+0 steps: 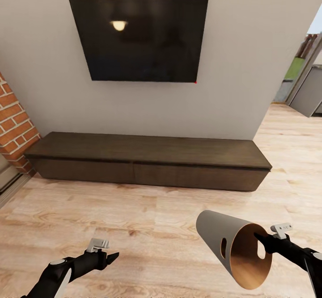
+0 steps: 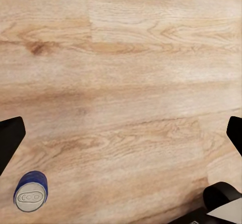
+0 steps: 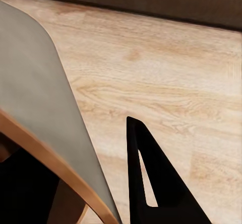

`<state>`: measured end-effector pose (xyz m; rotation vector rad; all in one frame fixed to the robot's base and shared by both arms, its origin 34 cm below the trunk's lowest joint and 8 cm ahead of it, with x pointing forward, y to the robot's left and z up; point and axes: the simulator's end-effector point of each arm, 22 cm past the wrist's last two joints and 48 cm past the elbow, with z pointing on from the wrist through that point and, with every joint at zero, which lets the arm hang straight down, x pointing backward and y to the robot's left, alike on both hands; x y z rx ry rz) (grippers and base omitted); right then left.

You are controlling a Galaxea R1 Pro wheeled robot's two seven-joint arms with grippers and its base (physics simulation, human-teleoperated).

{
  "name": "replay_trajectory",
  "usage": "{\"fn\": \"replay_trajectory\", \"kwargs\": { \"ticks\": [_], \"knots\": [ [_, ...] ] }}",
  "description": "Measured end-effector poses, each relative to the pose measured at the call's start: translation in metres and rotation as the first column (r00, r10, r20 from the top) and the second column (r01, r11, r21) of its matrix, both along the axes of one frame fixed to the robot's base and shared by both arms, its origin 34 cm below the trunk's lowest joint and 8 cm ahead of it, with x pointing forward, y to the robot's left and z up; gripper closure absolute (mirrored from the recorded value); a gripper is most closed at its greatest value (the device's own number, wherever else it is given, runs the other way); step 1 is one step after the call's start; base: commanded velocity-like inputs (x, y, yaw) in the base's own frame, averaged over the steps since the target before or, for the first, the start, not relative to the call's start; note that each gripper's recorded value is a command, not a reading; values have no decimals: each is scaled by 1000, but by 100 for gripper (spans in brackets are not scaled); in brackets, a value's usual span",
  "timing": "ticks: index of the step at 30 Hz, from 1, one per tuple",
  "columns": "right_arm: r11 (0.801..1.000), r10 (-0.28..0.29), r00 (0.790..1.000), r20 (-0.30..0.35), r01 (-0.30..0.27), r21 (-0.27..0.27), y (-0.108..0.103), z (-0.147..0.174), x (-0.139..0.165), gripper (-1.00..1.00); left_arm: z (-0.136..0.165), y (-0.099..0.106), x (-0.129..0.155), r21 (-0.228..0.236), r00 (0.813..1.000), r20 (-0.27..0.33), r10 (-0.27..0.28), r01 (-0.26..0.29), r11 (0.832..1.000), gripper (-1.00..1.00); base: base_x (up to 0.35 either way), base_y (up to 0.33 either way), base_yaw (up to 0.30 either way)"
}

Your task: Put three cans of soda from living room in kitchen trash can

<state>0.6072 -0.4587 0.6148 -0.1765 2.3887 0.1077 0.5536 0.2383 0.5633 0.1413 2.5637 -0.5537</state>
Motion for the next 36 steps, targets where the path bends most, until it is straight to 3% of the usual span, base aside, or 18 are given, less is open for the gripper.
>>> {"fn": "replay_trajectory", "kwargs": {
  "ticks": [18, 36],
  "knots": [
    [1000, -2, 1000, -18, 3, 11, 5, -11, -4, 100, -18, 0, -16, -4, 999, -54, 3, -3, 1000, -100, 0, 89, -29],
    [1000, -6, 1000, -6, 6, 15, 7, -7, -1, 100, -15, 0, -14, -4, 999, -45, 3, -3, 1000, -100, 0, 45, -223]
  ]
}}
